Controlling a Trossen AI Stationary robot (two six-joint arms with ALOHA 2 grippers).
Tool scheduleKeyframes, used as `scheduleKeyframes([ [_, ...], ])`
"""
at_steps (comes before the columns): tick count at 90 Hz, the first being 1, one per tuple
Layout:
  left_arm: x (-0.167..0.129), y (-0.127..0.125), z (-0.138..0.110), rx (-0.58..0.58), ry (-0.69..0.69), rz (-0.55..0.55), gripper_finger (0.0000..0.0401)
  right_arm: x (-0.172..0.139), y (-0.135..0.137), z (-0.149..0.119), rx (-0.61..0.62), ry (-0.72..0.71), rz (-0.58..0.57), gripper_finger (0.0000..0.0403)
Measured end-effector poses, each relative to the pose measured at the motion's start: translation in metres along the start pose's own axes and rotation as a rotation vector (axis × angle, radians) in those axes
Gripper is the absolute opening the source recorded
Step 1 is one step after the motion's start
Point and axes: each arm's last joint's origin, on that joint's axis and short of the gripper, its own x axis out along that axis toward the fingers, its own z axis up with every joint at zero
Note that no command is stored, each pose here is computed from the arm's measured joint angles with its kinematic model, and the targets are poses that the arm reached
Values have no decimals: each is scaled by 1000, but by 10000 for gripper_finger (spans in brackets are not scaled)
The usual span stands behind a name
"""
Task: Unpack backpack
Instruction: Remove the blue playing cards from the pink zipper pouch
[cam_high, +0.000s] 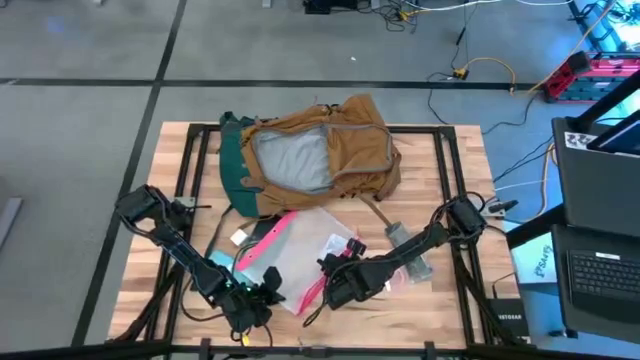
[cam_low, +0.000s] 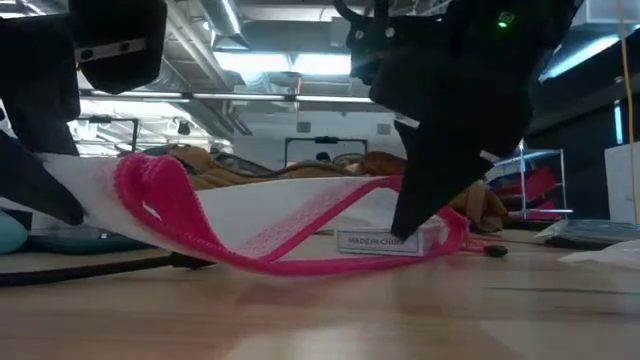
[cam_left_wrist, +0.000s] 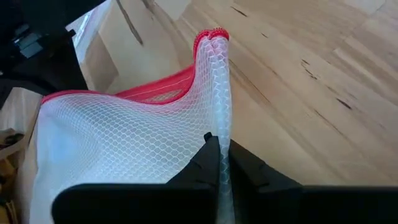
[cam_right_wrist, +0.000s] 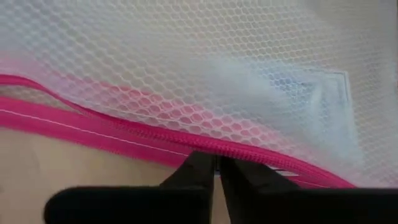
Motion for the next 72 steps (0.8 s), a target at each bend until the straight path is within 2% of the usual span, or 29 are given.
scheduleKeyframes([
  [15,0,0,0,-1,0,1,0,-11,6,4,-32,-5,-10,0],
  [25,0,0,0,0,0,1,0,-29,13,4,-77,13,-31,1],
  [38,0,0,0,0,0,1,0,-54,21,6,-86,-39,-56,2],
  [72,1,2,0,-20,1,6,0,-52,27,-2,10,-95,-52,9],
])
